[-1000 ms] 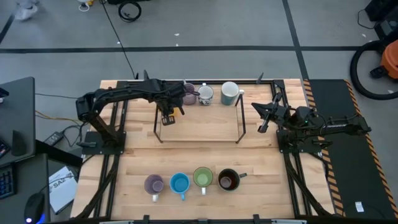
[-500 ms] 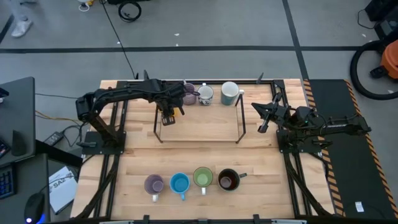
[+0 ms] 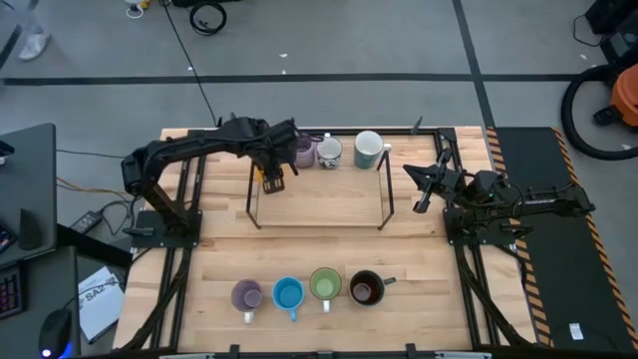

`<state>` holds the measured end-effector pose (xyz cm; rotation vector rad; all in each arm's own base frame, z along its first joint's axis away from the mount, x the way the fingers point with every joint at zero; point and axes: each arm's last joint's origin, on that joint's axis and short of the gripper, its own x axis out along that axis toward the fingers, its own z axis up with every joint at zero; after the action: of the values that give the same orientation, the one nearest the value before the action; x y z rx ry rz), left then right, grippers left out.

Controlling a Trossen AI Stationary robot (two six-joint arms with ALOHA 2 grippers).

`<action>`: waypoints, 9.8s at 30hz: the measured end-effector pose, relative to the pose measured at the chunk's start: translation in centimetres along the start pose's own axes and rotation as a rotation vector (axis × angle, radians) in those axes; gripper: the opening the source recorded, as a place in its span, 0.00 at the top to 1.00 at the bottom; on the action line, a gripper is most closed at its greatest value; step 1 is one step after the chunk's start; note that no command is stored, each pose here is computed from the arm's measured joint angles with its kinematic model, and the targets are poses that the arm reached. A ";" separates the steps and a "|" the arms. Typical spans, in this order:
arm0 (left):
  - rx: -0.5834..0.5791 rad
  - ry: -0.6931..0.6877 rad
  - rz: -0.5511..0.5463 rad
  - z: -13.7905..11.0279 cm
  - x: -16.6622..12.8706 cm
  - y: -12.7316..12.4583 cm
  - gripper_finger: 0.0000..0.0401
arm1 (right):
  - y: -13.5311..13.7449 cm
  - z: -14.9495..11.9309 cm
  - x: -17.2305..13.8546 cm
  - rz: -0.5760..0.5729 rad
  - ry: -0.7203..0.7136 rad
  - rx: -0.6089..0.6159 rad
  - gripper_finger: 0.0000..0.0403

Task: Place coffee mugs
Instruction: Put the light purple mug on the shelf, then put the white mug on the shelf

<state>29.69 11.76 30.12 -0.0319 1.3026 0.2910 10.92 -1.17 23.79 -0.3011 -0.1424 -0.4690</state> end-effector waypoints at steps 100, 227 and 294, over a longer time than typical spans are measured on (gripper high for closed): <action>0.133 0.095 0.005 7.4 5.7 6.6 0.90 | 0.0 0.1 0.0 0.020 -0.021 0.004 0.98; 0.165 -0.217 0.069 11.7 6.8 0.8 0.57 | 0.1 0.2 0.1 0.058 -0.038 0.029 0.98; 0.173 -0.137 0.026 11.7 10.8 1.8 0.94 | 0.4 0.0 0.4 0.064 -0.023 0.007 0.98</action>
<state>42.86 17.81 23.21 0.1495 1.1886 0.1983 11.45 -1.01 23.81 -0.3035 -0.1567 -0.4015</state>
